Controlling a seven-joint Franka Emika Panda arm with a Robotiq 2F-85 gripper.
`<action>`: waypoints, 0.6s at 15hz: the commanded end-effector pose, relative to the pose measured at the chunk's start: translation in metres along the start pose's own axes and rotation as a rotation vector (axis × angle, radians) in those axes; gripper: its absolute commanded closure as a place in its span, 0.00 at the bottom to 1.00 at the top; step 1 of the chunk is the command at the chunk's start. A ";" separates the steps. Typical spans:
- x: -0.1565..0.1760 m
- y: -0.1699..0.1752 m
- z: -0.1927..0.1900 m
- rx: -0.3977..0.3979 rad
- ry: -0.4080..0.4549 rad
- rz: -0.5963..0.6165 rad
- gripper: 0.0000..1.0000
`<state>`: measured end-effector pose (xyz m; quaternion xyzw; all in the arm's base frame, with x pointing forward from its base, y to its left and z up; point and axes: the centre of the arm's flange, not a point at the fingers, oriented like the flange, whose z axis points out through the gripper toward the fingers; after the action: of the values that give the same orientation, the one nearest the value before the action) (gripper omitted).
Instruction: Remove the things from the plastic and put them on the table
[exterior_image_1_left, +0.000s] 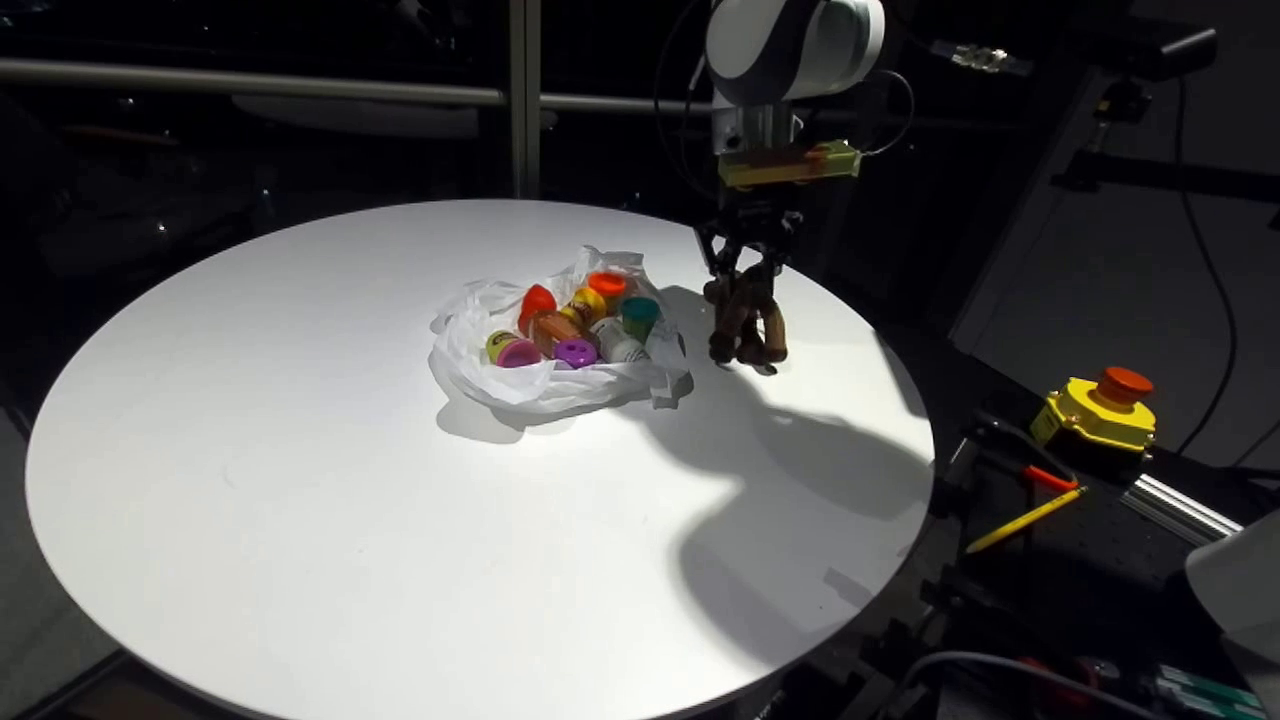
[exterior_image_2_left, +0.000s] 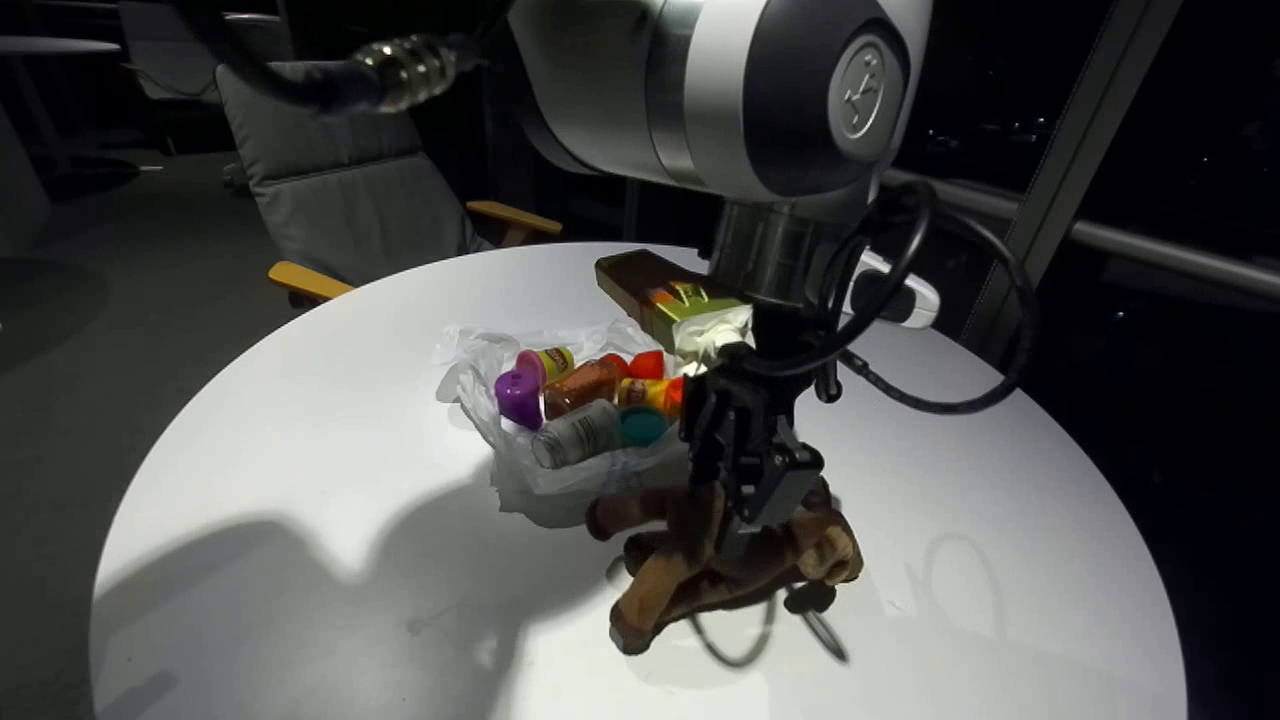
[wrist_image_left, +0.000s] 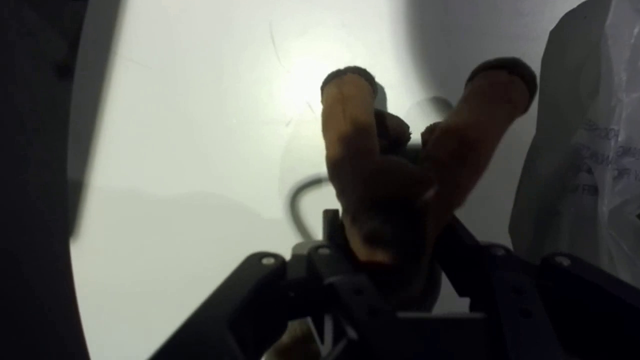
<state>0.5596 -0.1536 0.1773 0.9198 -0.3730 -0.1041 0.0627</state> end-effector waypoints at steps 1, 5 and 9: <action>-0.020 0.000 -0.060 -0.041 0.099 0.034 0.16; -0.041 -0.028 -0.114 -0.006 0.189 -0.008 0.00; -0.053 -0.078 -0.120 0.100 0.143 -0.095 0.00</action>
<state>0.5898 -0.0804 0.2885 0.9356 -0.3448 -0.0139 0.0747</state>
